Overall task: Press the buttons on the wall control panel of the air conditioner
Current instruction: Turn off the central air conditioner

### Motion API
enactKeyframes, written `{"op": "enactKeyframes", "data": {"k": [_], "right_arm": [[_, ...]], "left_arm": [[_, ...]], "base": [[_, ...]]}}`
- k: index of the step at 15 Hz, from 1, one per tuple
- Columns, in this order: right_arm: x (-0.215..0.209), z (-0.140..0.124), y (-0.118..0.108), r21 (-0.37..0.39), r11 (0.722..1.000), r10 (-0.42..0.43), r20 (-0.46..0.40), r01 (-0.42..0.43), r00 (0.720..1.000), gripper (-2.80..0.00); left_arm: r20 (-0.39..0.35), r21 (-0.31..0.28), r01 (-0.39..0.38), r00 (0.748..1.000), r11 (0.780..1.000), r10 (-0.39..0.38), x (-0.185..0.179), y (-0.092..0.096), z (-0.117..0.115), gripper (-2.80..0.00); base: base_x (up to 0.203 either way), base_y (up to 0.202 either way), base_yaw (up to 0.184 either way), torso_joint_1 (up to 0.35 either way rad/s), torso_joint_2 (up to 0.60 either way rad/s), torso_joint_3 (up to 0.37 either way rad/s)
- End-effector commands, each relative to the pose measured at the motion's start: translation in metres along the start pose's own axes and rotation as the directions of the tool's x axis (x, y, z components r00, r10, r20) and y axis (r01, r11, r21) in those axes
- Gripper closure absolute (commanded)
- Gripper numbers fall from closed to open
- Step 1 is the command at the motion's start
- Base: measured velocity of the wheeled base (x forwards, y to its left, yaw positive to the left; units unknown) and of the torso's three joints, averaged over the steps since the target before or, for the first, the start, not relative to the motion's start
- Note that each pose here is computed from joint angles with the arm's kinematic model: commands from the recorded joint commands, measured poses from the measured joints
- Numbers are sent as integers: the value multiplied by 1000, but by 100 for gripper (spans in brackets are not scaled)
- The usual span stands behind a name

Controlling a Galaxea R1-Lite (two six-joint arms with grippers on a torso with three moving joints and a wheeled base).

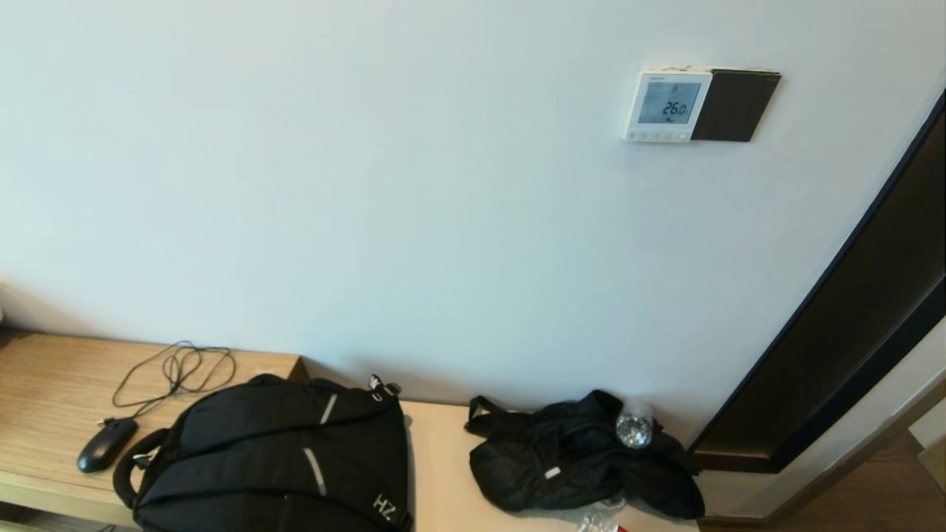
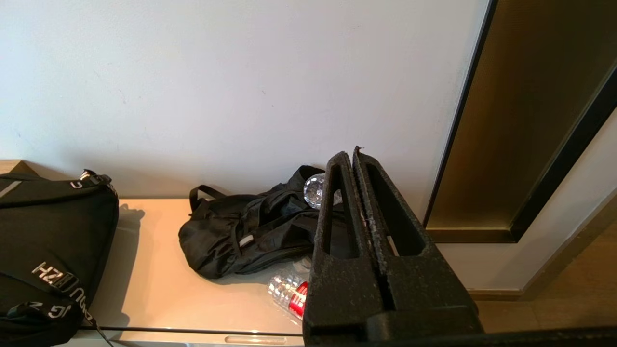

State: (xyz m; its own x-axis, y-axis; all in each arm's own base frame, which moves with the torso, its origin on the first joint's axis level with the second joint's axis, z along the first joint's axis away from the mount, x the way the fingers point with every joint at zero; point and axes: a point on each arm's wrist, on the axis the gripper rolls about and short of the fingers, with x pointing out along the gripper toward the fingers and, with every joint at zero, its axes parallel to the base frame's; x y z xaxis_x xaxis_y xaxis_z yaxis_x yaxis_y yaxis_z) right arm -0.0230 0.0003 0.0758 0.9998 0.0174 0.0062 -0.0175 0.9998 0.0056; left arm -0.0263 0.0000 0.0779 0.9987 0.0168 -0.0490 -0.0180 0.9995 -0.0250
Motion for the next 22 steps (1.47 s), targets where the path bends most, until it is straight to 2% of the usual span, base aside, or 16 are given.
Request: {"op": "enactKeyframes", "data": {"k": [1,22], "right_arm": [[0,0,0,1,1000,0,-3,0,1000,0],[0,0,0,1,1000,-2,-3,2,1000,0]], "left_arm": [[-2,-1,0,1000,1000,0,0,0,0,0],[-2,-1,0,1000,1000,0,0,0,0,0]], "base": [[0,0,0,0,0,0],[0,0,0,0,0,0]]}}
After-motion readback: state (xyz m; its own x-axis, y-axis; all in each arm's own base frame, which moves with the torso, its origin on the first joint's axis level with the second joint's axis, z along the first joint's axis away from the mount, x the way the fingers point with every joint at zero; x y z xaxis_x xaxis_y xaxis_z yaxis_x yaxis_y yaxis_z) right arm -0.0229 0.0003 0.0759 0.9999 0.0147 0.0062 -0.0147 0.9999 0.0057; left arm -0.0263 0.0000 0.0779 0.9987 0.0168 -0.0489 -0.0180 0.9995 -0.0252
